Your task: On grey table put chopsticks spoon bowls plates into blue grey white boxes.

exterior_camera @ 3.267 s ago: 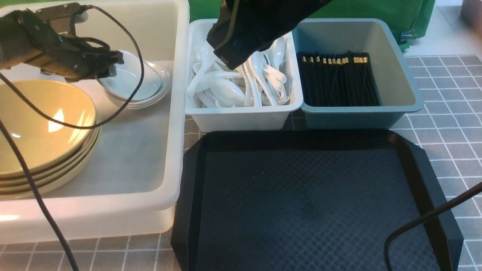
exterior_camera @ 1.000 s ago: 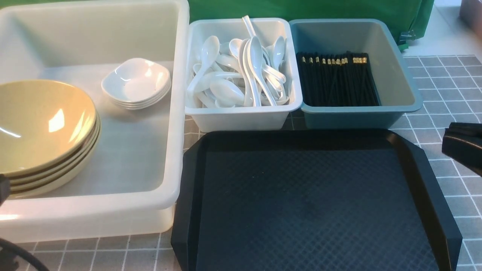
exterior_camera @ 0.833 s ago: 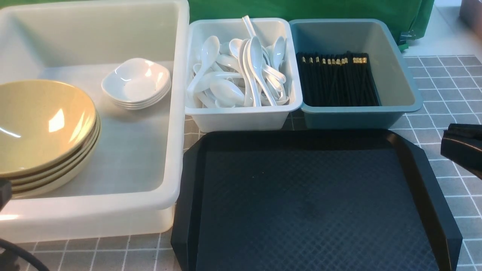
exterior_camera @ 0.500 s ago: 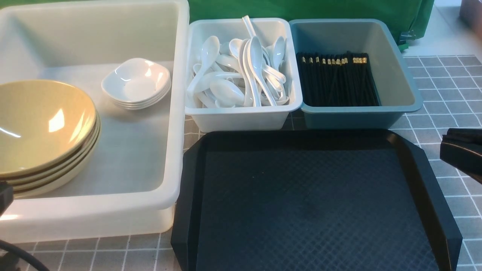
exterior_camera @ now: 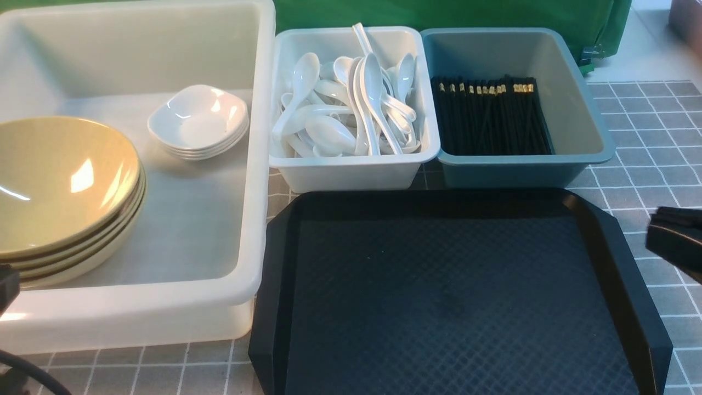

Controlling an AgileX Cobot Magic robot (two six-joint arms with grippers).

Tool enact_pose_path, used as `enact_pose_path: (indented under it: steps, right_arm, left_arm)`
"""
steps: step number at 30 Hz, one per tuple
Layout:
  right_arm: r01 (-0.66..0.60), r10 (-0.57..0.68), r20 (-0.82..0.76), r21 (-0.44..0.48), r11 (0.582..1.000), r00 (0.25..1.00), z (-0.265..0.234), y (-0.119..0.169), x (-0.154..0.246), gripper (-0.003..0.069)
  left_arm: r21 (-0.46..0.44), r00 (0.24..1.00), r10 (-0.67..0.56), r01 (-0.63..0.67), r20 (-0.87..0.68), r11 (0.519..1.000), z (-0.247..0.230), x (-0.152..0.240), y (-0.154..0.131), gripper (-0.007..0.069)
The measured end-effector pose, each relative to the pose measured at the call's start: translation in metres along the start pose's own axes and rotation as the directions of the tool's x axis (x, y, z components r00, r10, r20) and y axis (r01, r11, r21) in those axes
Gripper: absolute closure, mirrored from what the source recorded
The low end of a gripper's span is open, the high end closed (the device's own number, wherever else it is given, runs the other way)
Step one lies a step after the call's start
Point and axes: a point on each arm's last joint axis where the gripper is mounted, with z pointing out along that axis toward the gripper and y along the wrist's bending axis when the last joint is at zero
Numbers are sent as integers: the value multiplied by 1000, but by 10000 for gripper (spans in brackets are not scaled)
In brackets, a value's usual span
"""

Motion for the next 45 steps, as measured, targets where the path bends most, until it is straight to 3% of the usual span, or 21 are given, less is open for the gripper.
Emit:
enact_pose_path:
  steps: [4,7,11,12,13,17,20,25,45]
  right_arm:
    - [-91,76,95,157,983,993,-14,-8,38,626]
    - [-159,116,161,286,945,980,-24,-12,66,626]
    - [-249,154,227,487,837,962,-36,-15,108,626]
    - [-253,156,228,495,831,961,-36,-15,110,626]
    - [-265,162,229,555,789,960,-38,-16,123,626]
    - [-289,227,180,635,716,957,-35,-17,156,627]
    - [-304,287,136,657,690,948,-33,-16,170,627]
    - [-293,346,59,674,678,936,-34,-15,179,627]
    - [-265,327,38,675,689,944,-34,-15,179,625]
  left_arm:
    - [1,1000,-1,1,0,1000,0,0,0,636]
    - [1,1000,-1,1,0,1000,0,0,0,636]
    - [1,1000,-1,1,0,1000,0,0,0,636]
    - [1,1000,-1,1,0,1000,0,0,0,636]
    - [1,1000,-1,1,0,1000,0,0,0,636]
    - [1,1000,-1,1,0,1000,0,0,0,636]
    - [1,1000,-1,1,0,1000,0,0,0,636]
    - [1,1000,-1,1,0,1000,0,0,0,636]
    - [2,1000,-2,2,1,1000,0,0,0,636]
